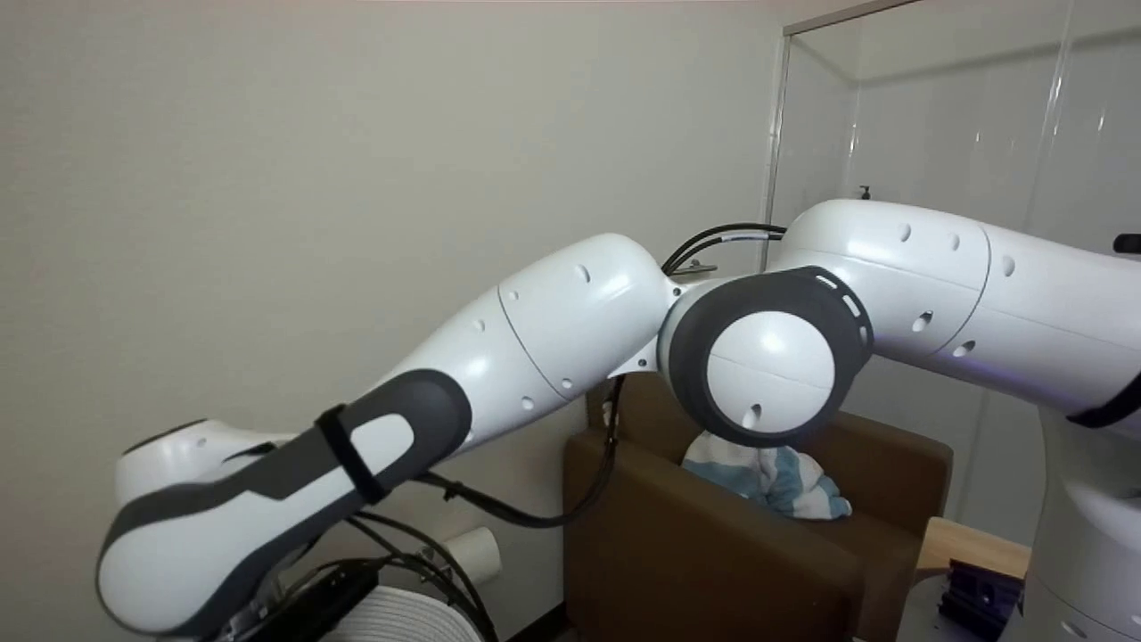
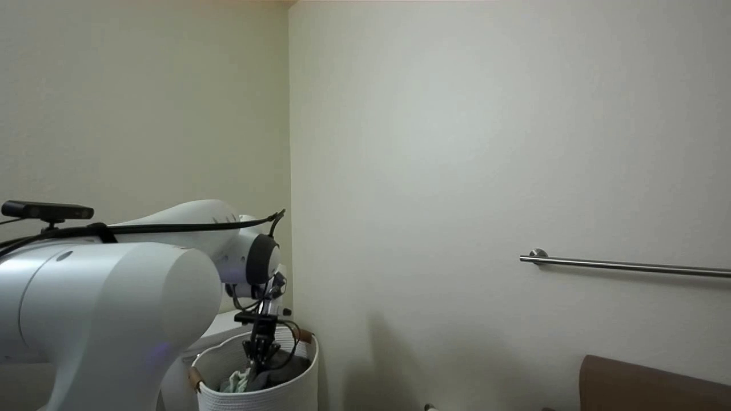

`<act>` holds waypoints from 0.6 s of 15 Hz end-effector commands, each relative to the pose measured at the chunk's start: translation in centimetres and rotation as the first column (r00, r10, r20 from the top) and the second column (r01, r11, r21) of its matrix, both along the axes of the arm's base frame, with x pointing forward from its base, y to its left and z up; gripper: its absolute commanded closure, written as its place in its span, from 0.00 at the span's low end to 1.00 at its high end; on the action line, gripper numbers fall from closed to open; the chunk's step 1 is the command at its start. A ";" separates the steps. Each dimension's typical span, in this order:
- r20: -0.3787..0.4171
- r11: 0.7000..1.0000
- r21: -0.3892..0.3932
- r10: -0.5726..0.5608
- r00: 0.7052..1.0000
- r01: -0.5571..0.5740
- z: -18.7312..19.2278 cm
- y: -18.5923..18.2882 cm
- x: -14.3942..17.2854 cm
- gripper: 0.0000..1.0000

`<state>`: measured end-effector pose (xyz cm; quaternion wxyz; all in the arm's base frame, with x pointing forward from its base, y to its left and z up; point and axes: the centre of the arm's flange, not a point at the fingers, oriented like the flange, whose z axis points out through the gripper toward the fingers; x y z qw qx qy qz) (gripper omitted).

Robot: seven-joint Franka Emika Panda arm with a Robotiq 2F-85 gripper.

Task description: Move the object from the basket to the couch and move the towel from the couch to the basket

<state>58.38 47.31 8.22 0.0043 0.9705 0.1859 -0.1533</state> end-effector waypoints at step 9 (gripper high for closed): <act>0.105 0.989 0.143 0.015 0.994 -0.030 26.8 -4.4 7.2 0.91</act>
